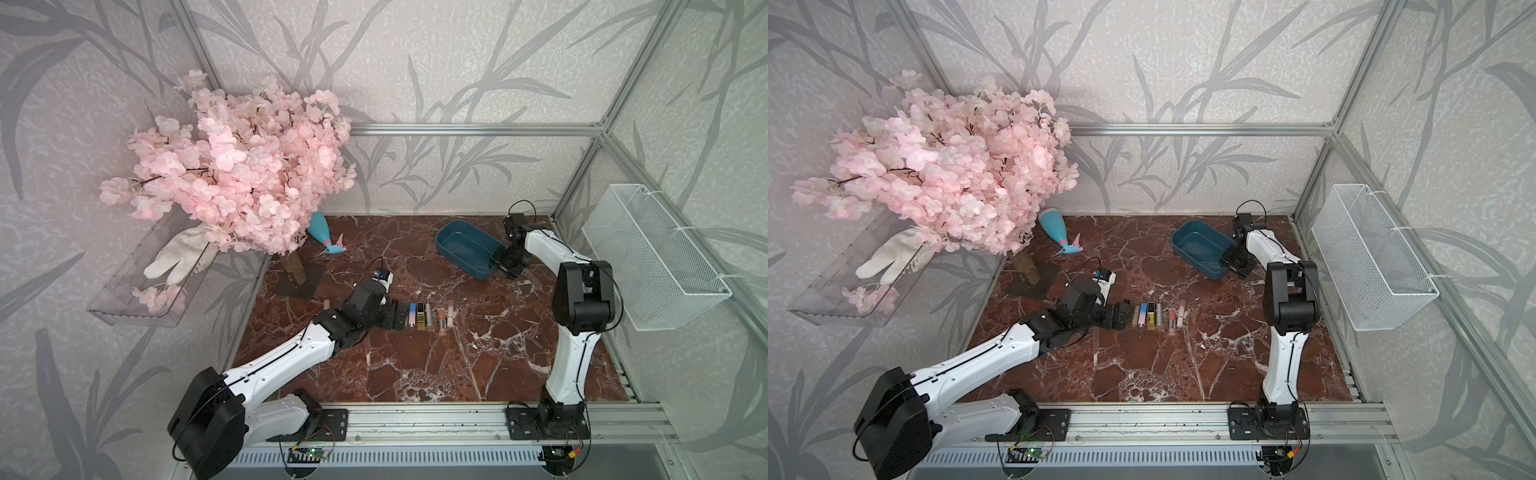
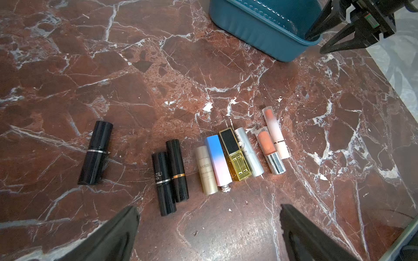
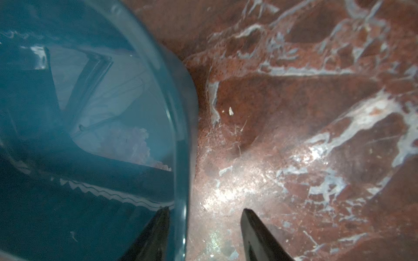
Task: Put the lipstick into the storage box
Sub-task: Pick up the storage box at the center of the board.
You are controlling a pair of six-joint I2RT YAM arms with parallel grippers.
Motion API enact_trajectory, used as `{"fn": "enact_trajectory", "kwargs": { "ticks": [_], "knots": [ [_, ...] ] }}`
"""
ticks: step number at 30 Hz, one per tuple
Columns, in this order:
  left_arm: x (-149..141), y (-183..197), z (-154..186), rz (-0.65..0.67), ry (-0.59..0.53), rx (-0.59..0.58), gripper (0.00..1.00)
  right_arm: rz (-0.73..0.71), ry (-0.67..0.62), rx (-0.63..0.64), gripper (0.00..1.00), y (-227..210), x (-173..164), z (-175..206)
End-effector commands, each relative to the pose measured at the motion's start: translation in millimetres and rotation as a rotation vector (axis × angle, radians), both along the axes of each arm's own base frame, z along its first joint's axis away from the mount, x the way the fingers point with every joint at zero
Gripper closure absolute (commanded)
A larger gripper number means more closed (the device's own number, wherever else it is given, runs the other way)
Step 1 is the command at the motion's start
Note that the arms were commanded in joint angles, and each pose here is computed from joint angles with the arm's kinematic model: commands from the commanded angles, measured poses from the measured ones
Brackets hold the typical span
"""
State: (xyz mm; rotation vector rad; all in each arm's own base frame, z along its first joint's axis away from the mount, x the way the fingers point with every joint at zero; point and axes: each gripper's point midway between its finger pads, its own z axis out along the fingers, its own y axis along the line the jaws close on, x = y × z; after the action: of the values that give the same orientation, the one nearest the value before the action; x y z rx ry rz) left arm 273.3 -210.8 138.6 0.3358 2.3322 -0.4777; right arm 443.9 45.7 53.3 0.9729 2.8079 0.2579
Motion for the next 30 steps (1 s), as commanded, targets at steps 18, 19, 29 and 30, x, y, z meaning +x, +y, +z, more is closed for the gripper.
{"fn": "enact_trajectory", "kwargs": {
  "ticks": [18, 19, 29, 30],
  "knots": [
    [-7, 19, 19, 0.059, -0.064, -0.021, 0.00, 0.153, -0.067, -0.118, 0.84, -5, 5, 15],
    [-8, 19, 20, 0.060, -0.063, -0.024, 0.00, 0.165, -0.076, -0.124, 0.86, -4, 5, 18],
    [-16, 31, 24, 0.090, -0.089, -0.046, 0.00, 0.299, -0.184, -0.147, 1.00, 17, -5, 54],
    [-16, 32, 25, 0.091, -0.094, -0.048, 0.00, 0.316, -0.203, -0.138, 1.00, 22, -6, 59]
  ]
}}
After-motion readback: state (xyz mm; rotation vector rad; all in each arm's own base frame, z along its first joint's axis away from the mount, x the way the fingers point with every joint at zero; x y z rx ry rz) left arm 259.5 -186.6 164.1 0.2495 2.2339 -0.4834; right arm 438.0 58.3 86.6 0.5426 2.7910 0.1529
